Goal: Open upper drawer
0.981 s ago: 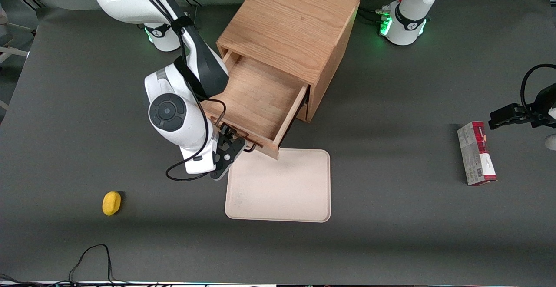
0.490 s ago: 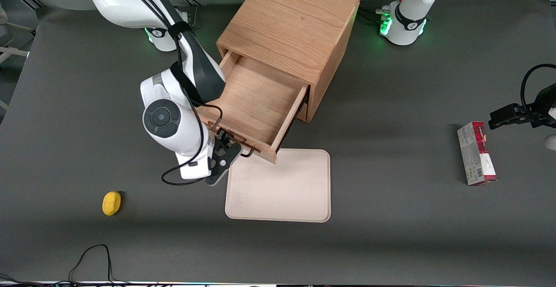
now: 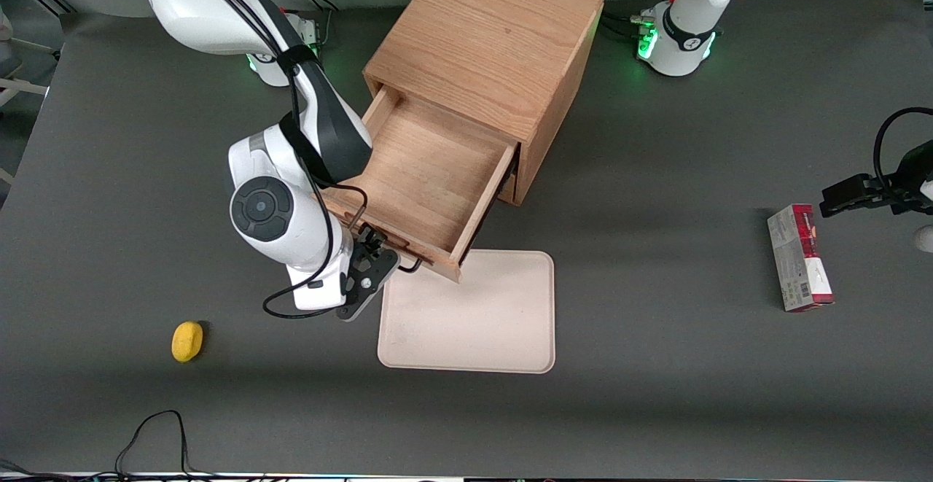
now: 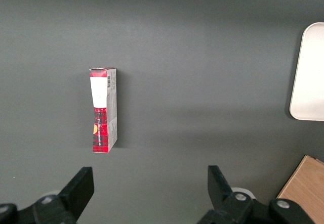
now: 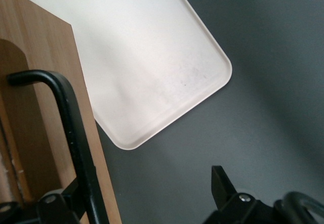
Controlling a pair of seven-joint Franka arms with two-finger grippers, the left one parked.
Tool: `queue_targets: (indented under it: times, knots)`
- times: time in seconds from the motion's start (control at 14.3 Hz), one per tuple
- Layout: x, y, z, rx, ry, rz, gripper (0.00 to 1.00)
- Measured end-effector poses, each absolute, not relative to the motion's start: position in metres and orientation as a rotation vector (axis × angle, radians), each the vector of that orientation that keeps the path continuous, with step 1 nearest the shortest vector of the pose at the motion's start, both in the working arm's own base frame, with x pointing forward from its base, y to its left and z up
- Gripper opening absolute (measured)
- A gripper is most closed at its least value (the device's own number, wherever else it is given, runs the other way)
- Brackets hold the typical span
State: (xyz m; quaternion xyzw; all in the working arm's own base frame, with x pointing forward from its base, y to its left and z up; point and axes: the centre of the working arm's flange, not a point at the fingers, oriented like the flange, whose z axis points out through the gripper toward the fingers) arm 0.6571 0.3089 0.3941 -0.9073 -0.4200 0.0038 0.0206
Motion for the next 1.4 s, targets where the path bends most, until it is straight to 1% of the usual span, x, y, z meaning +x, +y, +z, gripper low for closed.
queue_targets:
  times: [0.21, 0.35, 0.49, 0.77, 1.05, 1.26, 1.4]
  knots:
    - [0.658, 0.309, 0.398, -2.813, -1.301, 0.007, 1.00]
    - [0.658, 0.310, 0.424, -2.808, -1.307, -0.002, 1.00]
    - [0.656, 0.309, 0.461, -2.803, -1.313, -0.006, 1.00]
    - [0.641, 0.295, 0.542, -2.827, -1.248, -0.094, 1.00]
    - [0.626, 0.246, 0.591, -2.957, -0.966, -0.036, 1.00]
    - [0.623, 0.195, 0.612, -3.063, -0.772, 0.015, 1.00]
    - [0.623, 0.163, 0.620, -3.108, -0.649, 0.029, 1.00]
